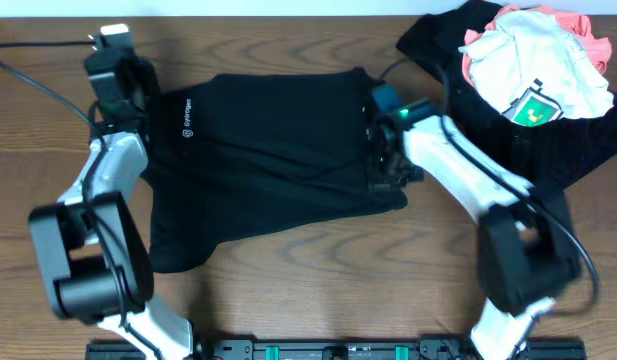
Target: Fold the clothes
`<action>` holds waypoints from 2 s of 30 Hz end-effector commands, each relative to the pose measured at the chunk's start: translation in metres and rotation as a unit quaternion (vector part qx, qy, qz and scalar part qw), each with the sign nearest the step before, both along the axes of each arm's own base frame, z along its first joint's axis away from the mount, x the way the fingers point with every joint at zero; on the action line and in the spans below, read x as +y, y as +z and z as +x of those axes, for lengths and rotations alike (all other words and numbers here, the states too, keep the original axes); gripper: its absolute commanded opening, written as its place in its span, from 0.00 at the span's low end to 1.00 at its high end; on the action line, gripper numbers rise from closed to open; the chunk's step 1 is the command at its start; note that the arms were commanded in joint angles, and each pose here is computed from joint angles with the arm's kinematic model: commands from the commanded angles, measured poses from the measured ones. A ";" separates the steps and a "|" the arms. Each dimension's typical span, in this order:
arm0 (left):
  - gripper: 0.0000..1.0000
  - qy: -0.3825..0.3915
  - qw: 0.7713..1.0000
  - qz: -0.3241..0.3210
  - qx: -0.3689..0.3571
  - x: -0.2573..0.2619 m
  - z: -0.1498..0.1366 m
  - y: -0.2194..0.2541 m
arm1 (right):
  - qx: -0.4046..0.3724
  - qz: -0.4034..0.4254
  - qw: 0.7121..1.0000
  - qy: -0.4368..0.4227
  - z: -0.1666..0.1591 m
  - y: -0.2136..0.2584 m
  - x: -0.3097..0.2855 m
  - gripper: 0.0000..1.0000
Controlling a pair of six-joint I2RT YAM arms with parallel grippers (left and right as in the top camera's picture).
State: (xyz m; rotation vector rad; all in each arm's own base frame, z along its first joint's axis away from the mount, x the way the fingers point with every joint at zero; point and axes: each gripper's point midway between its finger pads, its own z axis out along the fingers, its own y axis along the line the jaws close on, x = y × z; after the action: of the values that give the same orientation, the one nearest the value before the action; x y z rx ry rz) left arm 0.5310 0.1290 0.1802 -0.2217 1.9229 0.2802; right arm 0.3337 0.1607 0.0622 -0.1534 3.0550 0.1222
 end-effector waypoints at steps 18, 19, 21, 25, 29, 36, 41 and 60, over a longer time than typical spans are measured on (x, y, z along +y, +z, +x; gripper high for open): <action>0.10 -0.055 0.969 -0.155 0.186 -0.027 -0.044 -0.109 | -0.102 0.042 0.994 -0.005 0.031 0.047 0.004 0.01; 0.10 -0.051 0.966 -0.159 0.197 -0.027 -0.051 -0.107 | -0.101 0.041 0.994 -0.007 0.032 0.047 0.002 0.01; 0.10 -0.045 0.964 -0.161 0.207 -0.025 -0.062 -0.096 | -0.098 0.040 0.994 -0.014 0.032 0.046 -0.004 0.01; 0.09 -0.014 0.967 -0.142 0.213 -0.018 -0.087 -0.060 | -0.094 0.036 0.994 -0.035 0.036 0.045 -0.020 0.01; 0.06 0.005 0.963 -0.150 0.222 -0.024 -0.125 -0.024 | -0.090 0.048 0.993 -0.051 0.040 0.046 -0.029 0.01; 0.06 0.089 0.946 -0.189 0.247 -0.031 -0.207 -0.004 | -0.097 0.070 0.991 -0.059 0.049 0.048 -0.039 0.01; 0.06 0.138 0.933 -0.247 0.223 -0.043 -0.251 -0.016 | -0.098 0.070 0.991 -0.057 0.051 0.049 -0.044 0.01; 0.06 0.246 0.843 -0.341 0.334 -0.079 -0.347 -0.114 | -0.121 0.069 0.989 -0.046 0.063 0.052 -0.051 0.01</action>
State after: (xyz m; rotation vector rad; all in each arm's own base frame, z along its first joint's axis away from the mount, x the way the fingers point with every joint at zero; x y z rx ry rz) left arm 0.1927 0.0508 0.0740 -1.1905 2.5785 -0.0368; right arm 0.3920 0.1175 0.1144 -0.0106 2.8000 0.2892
